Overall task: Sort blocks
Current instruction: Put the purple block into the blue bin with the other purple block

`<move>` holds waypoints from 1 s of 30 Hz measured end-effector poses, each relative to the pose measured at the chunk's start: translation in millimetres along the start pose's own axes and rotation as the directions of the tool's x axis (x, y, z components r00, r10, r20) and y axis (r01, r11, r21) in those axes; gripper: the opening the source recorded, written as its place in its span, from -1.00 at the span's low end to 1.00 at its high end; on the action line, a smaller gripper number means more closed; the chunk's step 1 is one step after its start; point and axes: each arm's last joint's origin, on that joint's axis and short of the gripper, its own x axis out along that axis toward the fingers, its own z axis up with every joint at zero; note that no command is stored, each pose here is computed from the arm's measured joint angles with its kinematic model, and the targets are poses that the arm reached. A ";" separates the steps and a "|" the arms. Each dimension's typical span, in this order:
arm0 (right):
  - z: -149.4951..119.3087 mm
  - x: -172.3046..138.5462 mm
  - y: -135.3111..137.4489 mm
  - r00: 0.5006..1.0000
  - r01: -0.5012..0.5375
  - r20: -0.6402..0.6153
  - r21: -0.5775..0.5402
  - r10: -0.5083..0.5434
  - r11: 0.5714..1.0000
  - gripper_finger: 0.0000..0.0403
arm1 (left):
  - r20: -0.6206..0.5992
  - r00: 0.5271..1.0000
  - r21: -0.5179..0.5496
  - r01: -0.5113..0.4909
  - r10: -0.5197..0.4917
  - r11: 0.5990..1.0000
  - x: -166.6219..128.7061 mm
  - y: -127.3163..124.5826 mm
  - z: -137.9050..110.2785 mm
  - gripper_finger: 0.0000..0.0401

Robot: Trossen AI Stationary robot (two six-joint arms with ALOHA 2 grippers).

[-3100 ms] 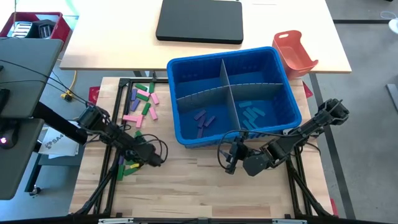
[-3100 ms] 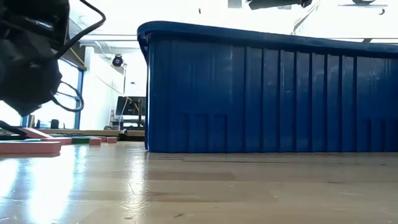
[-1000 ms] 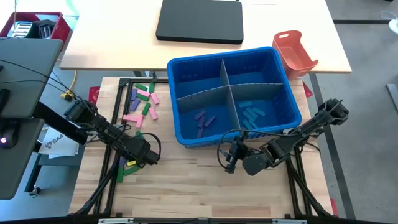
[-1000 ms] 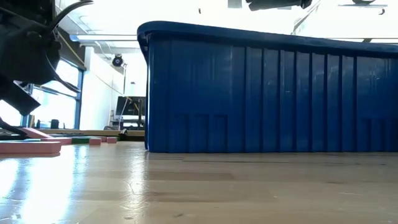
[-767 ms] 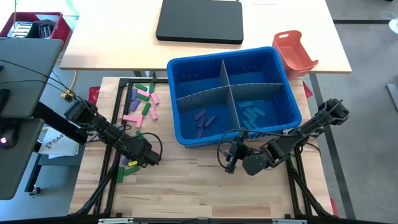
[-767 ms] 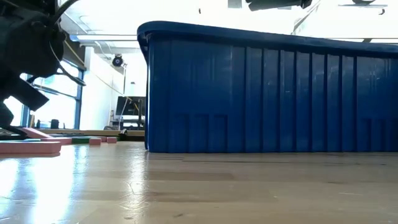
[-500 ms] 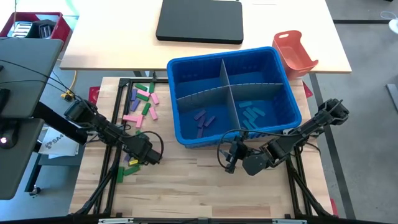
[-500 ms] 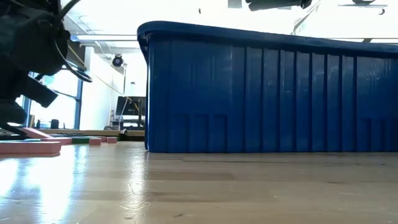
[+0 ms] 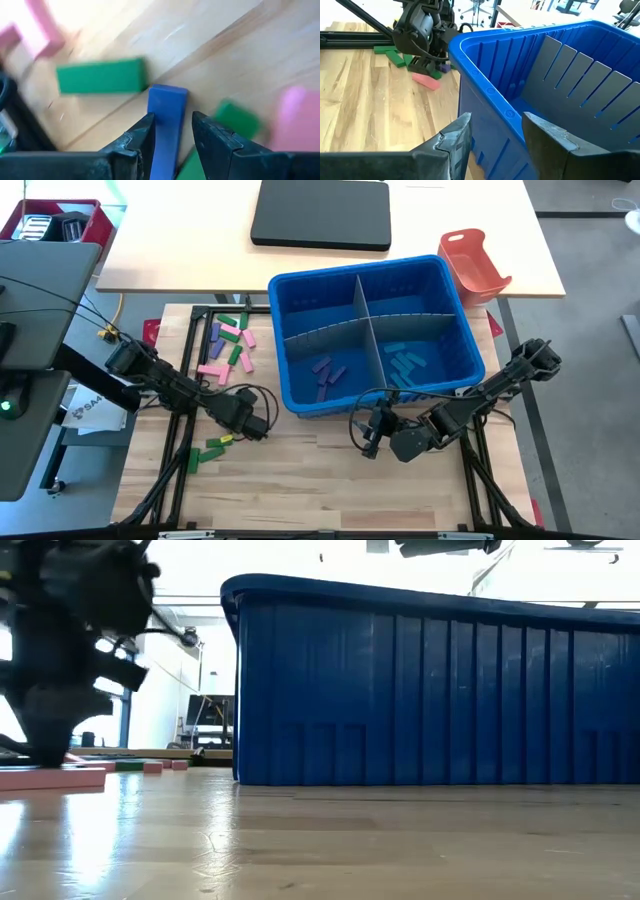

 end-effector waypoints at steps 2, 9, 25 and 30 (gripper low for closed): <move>0.0 0.0 0.0 1.000 0.000 0.000 0.000 0.000 1.000 -0.16 | 0.020 1.000 0.020 0.009 -0.009 1.000 -4.7 -2.1 3.6 -0.40; 0.0 0.0 0.0 1.000 0.000 0.000 0.000 0.000 1.000 -0.16 | 0.025 0.999 0.028 0.021 -0.022 0.999 -14.0 0.7 1.1 -0.38; 0.0 0.0 0.0 1.000 0.000 0.000 0.001 0.000 1.000 -0.16 | 0.068 0.980 -0.117 0.196 -0.189 0.974 2.0 38.1 -15.2 -0.01; 0.1 0.0 0.0 1.000 0.000 0.000 0.001 0.000 1.000 -0.16 | 0.079 0.971 -0.133 0.233 -0.224 0.963 14.0 38.0 -18.1 -0.04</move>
